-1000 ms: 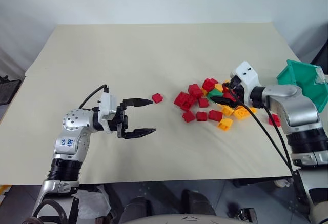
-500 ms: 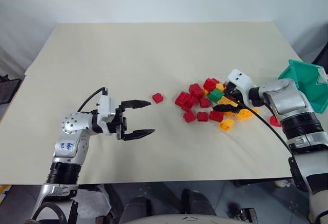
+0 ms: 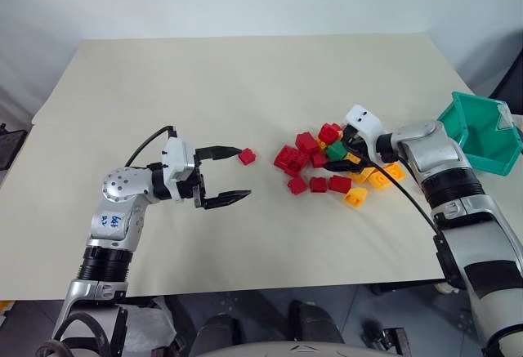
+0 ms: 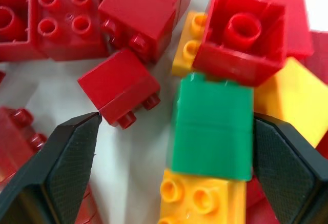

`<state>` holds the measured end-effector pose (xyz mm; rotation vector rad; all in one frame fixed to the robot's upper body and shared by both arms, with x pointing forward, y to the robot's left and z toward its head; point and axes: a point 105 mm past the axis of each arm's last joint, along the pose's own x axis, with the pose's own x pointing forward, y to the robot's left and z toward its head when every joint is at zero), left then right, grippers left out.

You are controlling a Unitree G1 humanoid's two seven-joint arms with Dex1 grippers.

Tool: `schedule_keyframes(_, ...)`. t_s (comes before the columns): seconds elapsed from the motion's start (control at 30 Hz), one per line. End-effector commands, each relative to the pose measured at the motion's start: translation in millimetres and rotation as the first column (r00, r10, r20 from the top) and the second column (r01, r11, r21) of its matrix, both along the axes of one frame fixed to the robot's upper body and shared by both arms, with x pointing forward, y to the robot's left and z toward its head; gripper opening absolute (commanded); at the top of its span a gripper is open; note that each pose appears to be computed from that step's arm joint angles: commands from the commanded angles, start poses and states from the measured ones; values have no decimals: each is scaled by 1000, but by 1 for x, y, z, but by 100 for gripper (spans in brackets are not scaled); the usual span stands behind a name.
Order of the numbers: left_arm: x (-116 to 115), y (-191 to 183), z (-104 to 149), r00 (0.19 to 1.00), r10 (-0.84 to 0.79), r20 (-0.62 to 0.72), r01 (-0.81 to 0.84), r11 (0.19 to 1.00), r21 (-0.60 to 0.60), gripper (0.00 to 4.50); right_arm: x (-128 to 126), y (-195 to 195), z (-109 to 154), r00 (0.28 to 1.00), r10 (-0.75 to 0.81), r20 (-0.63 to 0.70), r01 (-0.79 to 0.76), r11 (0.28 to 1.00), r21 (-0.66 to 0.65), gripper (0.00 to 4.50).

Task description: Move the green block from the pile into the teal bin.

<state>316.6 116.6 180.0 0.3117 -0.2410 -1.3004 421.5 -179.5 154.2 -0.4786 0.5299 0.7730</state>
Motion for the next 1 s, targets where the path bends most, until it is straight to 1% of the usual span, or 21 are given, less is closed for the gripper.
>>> schedule_keyframes(0.03,1,-6,11,999,-12,35,10,999,44,450,2,-2,14,999,8,41,-8,1000,2,353)
schedule_keyframes(0.13,4,-7,14,999,0,42,-1,999,40,450,2,-2,16,999,12,49,-12,1000,8,258)
schedule_keyframes(0.2,5,-8,16,999,-4,45,2,1000,28,450,2,-2,20,998,5,65,-6,1000,18,182)
schedule_keyframes(0.23,4,-9,17,999,-5,46,4,1000,26,450,3,-2,21,998,4,69,-5,1000,20,157)
schedule_keyframes(0.27,3,-11,20,998,-18,56,18,1000,4,450,3,-1,24,997,-3,81,0,999,32,149)
schedule_keyframes(0.4,-5,-20,35,994,-67,92,77,991,-114,450,-4,1,41,990,-15,138,2,996,88,149)
schedule_keyframes(0.5,-10,-30,36,991,-94,97,108,983,-148,450,-12,-1,60,980,-44,196,18,991,130,149)
schedule_keyframes(0.6,-13,-40,36,991,-104,88,119,978,-174,450,-20,-12,78,962,-114,247,71,982,174,149)
schedule_keyframes(0.67,-11,-48,36,994,-87,67,99,975,-198,450,-28,-26,96,938,-184,293,124,969,211,149)
schedule_keyframes(0.73,-8,-55,36,995,-79,59,90,974,-209,450,-35,-41,108,913,-250,323,180,956,232,149)
schedule_keyframes(0.83,-3,-62,39,996,-64,56,76,971,-227,450,-41,-70,122,855,-371,362,296,923,245,149)
schedule_keyframes(0.97,4,-64,41,999,-40,31,46,969,-242,450,-48,-118,134,743,-536,402,469,844,259,149)
schedule_keyframes(1.0,6,-63,40,1000,-27,14,30,970,-242,450,-47,-135,135,694,-588,416,531,808,255,149)
